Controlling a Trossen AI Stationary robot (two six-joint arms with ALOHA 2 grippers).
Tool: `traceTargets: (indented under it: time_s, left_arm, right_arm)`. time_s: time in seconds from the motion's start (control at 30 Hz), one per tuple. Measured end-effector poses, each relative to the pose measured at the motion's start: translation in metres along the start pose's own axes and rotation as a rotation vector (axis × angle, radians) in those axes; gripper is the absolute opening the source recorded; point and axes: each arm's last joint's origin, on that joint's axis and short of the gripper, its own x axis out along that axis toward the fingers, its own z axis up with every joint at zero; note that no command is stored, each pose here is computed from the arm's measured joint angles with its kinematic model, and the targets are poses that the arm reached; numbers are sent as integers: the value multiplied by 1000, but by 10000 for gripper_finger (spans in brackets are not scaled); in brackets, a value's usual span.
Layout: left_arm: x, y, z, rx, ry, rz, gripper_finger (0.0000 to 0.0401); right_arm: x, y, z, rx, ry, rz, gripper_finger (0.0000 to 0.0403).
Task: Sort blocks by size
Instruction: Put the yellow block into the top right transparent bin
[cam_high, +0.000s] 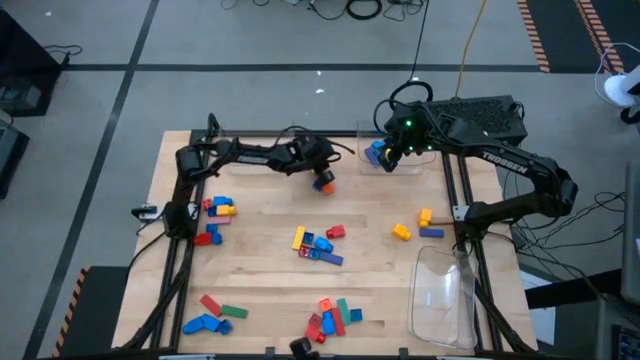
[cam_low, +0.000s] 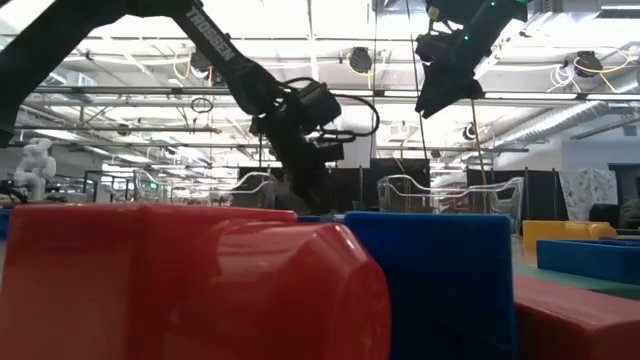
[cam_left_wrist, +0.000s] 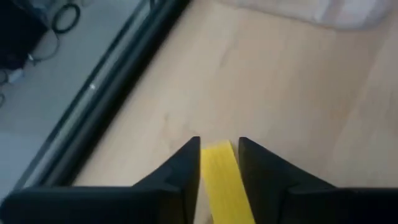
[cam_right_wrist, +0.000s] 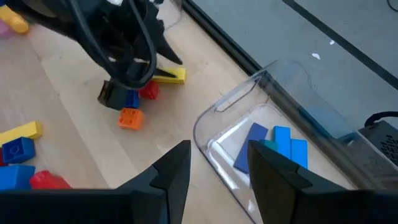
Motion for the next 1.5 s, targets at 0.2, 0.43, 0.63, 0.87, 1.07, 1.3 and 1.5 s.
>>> traceTargets:
  time_s: [0.2, 0.43, 0.63, 0.87, 1.07, 1.3, 1.5]
  left_arm:
    - [-1, 12, -6, -13, 135, -16, 43]
    - [2, 27, -15, -38, 212, -95, 5]
    - [3, 28, -19, -25, 242, -154, 3]
    - [-2, 10, -21, 98, 271, -233, 3]
    - [-10, -22, -15, 238, 206, -303, 3]
    - [-25, -67, -11, 352, 123, -441, 3]
    - [-31, -65, -3, 316, 135, -199, 3]
  right_arm:
    - [0, 0, 0, -8, 0, 0, 141]
    - [0, 0, 1, -13, -6, 1, 141]
    - [0, 0, 0, -13, -4, 1, 141]
    - [0, 0, 0, -8, 1, 4, 141]
    - [0, 6, -1, -9, 4, 20, 141]
    - [-1, 19, -4, -33, 15, 54, 141]
    - [-1, 22, -4, -41, 18, 60, 141]
